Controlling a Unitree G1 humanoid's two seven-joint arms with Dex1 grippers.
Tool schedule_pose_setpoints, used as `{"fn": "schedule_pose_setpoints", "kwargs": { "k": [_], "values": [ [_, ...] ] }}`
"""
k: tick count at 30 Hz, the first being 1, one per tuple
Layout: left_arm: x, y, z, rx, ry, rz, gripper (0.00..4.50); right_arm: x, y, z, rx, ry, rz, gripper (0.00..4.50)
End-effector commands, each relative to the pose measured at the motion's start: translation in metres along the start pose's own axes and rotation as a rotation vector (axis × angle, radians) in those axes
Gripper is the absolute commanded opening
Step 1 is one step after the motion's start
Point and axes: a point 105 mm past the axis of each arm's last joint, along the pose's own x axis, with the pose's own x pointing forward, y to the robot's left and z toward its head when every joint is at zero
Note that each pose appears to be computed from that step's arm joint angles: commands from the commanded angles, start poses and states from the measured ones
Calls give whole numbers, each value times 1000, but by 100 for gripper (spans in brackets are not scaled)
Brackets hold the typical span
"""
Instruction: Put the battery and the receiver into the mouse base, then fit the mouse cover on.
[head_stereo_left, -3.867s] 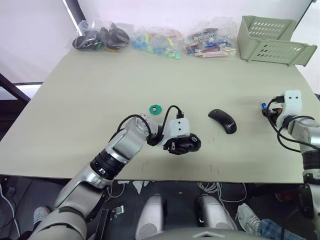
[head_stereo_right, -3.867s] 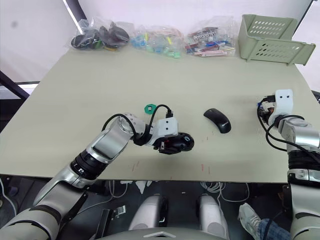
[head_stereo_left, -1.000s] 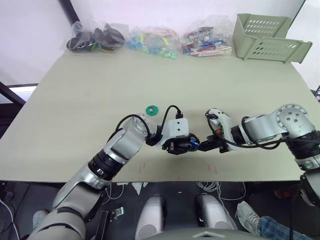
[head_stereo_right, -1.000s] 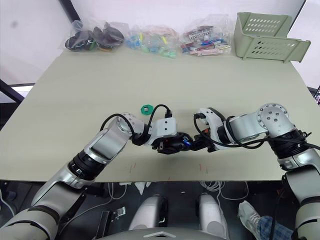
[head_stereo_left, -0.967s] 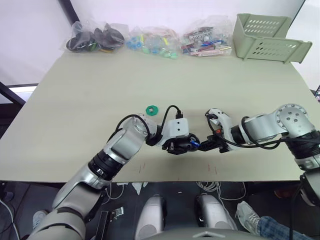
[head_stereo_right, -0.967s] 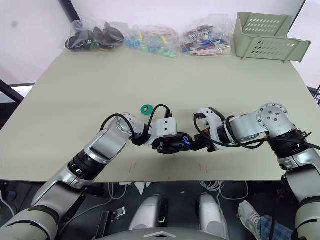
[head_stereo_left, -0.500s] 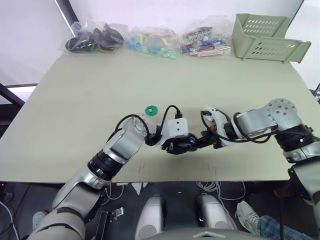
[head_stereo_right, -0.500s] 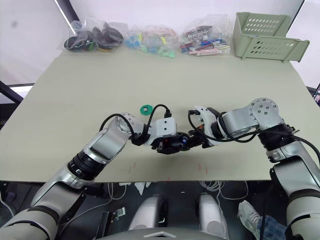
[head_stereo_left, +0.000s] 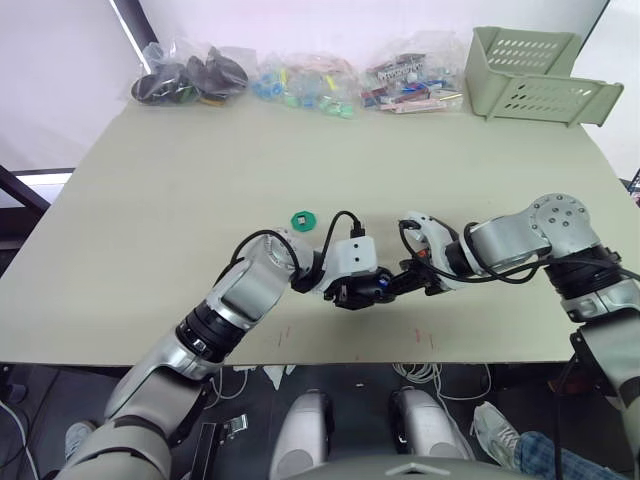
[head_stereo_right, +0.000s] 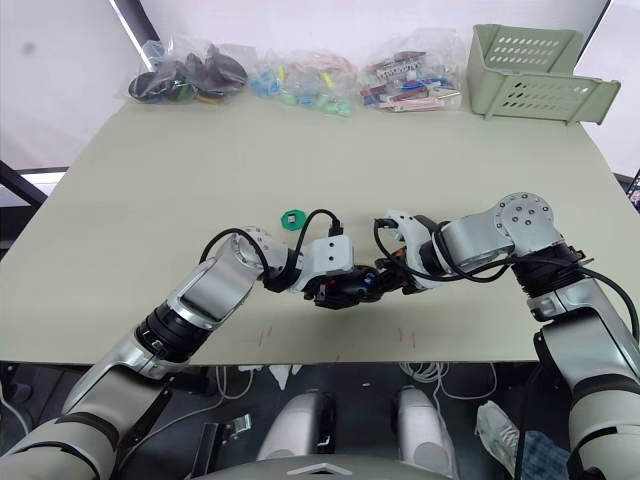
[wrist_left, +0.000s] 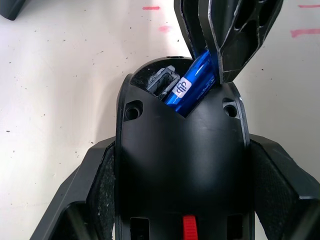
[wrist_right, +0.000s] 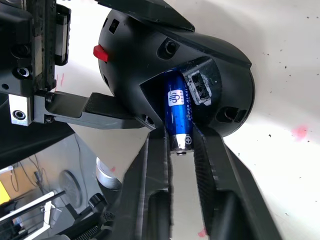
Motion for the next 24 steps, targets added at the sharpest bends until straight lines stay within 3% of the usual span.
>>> {"fn": "schedule_pose_setpoints", "kwargs": {
  "k": [1,8,14,17,24],
  "values": [
    [12,-10,-14,-34,48,-35,299,-7,-8,4,11,-33,-49,217],
    [13,-10,-15,-37,48,-36,299,-24,-9,0,-46,-71,-63,217],
    [14,-10,-13,-35,42,-39,299,-33,0,-26,-177,-100,-88,217],
    [14,-10,-13,-37,39,-40,299,-39,4,-39,-209,-189,-143,217],
    [13,-10,-15,-40,47,-41,299,-41,27,-50,-176,-354,-49,217]
  ]
}}
